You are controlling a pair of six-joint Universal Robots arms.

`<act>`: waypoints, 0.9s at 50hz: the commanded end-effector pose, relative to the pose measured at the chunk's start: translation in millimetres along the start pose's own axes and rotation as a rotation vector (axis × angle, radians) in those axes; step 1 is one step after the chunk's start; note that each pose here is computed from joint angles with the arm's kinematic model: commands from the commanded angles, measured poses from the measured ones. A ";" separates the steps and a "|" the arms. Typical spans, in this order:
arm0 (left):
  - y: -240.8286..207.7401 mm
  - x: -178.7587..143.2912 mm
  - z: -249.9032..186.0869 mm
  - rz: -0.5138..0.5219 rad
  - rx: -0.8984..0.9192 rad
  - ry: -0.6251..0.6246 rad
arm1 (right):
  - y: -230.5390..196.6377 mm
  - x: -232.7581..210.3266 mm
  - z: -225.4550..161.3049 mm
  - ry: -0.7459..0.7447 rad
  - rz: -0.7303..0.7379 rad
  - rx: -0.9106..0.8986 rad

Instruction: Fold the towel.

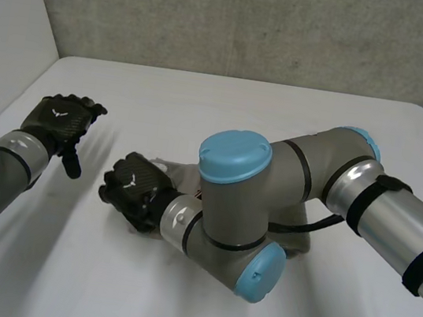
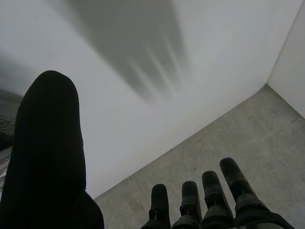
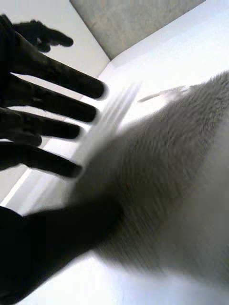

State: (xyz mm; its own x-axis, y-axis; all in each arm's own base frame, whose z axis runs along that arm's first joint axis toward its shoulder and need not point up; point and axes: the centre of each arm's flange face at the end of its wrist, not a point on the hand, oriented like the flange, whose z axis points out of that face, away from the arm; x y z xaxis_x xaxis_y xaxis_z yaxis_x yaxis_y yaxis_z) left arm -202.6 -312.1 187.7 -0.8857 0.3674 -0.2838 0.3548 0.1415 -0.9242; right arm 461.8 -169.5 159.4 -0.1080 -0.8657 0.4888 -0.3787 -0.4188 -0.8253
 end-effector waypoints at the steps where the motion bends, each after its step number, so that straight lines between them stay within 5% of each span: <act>1: -3.3 2.8 -1.7 0.002 0.013 0.006 | -25.2 28.9 -23.7 0.080 0.134 0.004; 9: -17.5 30.6 -10.2 -0.020 0.062 0.080 | 8.7 106.0 -95.4 0.321 0.364 -0.125; 20: -9.3 71.3 -9.5 -0.071 0.037 0.186 | 98.1 102.2 -166.2 0.453 0.443 -0.348; 38: -15.0 76.1 -16.3 -0.069 0.050 0.196 | 137.6 78.9 -177.4 0.470 0.454 -0.349; 45: -17.5 69.1 -24.9 -0.087 0.050 0.181 | 114.3 118.5 -166.5 0.577 0.321 -0.224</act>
State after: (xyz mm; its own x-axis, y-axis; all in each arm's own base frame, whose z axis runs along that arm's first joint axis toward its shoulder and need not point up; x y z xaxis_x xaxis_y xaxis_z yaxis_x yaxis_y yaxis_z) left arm -268.7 -271.1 184.6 -0.8338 0.5269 -0.1647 0.2726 0.1336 -0.9528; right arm 239.6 -249.6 137.9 -0.6787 -0.6829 0.2702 -0.4600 0.1084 -0.8813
